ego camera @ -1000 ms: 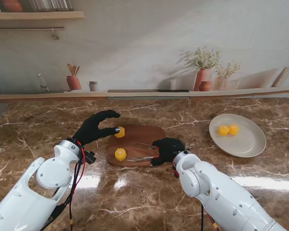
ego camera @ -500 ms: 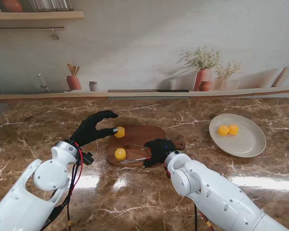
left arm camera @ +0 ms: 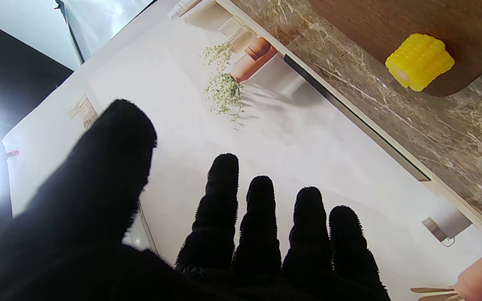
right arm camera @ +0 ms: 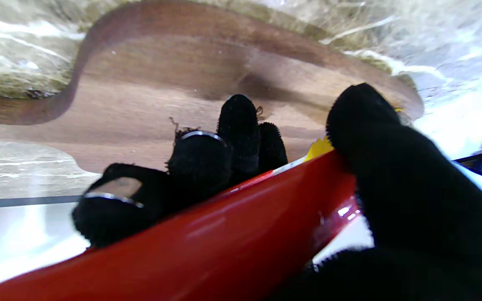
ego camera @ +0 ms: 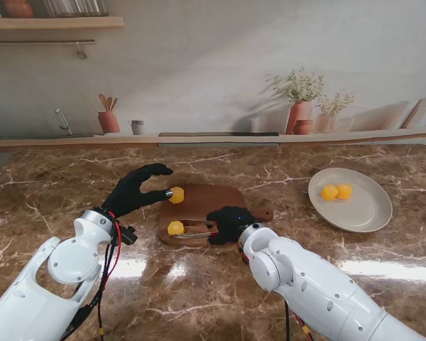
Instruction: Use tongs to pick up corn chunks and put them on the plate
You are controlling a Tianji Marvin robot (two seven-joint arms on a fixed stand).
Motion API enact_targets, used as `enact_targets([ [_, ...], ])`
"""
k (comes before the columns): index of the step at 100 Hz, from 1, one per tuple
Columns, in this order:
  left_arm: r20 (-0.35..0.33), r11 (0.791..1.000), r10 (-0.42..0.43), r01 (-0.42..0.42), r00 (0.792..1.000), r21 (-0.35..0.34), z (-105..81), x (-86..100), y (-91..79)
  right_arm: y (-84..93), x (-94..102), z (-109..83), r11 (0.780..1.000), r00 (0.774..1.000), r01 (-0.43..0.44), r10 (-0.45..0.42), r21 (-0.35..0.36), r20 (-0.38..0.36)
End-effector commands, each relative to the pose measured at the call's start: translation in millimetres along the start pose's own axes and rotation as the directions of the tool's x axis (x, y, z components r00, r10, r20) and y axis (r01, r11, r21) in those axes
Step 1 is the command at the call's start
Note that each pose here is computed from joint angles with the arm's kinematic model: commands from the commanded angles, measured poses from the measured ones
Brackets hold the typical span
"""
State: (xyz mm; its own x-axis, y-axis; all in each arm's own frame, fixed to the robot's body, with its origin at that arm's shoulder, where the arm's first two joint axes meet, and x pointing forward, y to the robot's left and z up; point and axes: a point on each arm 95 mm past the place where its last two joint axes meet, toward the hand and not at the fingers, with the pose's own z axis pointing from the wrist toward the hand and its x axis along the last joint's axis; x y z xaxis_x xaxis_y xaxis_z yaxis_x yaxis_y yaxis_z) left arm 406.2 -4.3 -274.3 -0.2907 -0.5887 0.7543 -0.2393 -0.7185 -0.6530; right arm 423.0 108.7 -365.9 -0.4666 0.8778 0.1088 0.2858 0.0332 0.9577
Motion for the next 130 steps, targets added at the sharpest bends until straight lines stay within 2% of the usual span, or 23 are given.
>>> enact_targets([
  [1,0.008,1.000,0.000,0.000,1.000,-0.003,-2.9,-0.5,0.7,-2.0,-4.8,-1.8,1.000,1.000,0.001,-0.001,0.013,-0.005],
  [15,0.009,1.000,-0.004,0.004,1.000,0.000,-4.0,0.4,0.9,0.3,-11.0,-6.2,1.000,1.000,-0.016,0.016,-0.018,-0.008],
  [26,0.011,1.000,-0.003,0.003,1.000,-0.002,-4.6,1.2,1.0,11.4,-20.9,-14.9,0.998,0.999,-0.034,0.035,-0.052,0.031],
  [38,0.012,1.000,-0.002,0.002,1.000,-0.002,-5.1,2.2,0.7,32.0,-47.2,-31.3,0.994,0.989,-0.034,0.049,-0.109,0.140],
  [48,0.012,1.000,-0.003,0.003,1.000,0.004,-5.9,2.3,0.1,48.3,-82.7,-49.4,0.990,0.962,-0.016,0.054,-0.141,0.269],
  [55,0.014,1.000,-0.003,0.003,1.000,0.007,-6.3,1.7,-0.1,57.6,-110.4,-64.8,0.989,0.930,0.009,0.046,-0.148,0.365],
  [67,0.019,1.000,-0.005,0.005,1.000,0.008,-6.1,0.3,0.5,69.1,-154.5,-95.3,0.987,0.858,0.056,0.030,-0.152,0.512],
  [87,0.021,1.000,-0.007,0.007,1.000,0.004,-3.6,1.1,2.9,71.2,-207.2,-138.4,0.986,0.727,0.090,0.032,-0.142,0.686],
  [102,0.022,1.000,-0.007,0.007,1.000,-0.001,-1.9,1.9,5.0,61.7,-236.5,-159.0,0.988,0.626,0.077,0.058,-0.136,0.778],
  [109,0.024,1.000,-0.007,0.007,1.000,-0.005,-1.5,1.6,6.2,56.7,-246.5,-165.3,0.989,0.586,0.065,0.072,-0.135,0.807],
  [121,0.031,1.000,-0.005,0.005,0.999,-0.006,-1.1,0.4,7.9,48.3,-257.5,-176.1,0.991,0.537,0.051,0.077,-0.124,0.840],
  [130,0.036,1.000,-0.005,0.005,0.999,-0.003,-1.8,-0.7,8.9,39.8,-259.0,-185.7,0.993,0.517,0.037,0.075,-0.110,0.853],
])
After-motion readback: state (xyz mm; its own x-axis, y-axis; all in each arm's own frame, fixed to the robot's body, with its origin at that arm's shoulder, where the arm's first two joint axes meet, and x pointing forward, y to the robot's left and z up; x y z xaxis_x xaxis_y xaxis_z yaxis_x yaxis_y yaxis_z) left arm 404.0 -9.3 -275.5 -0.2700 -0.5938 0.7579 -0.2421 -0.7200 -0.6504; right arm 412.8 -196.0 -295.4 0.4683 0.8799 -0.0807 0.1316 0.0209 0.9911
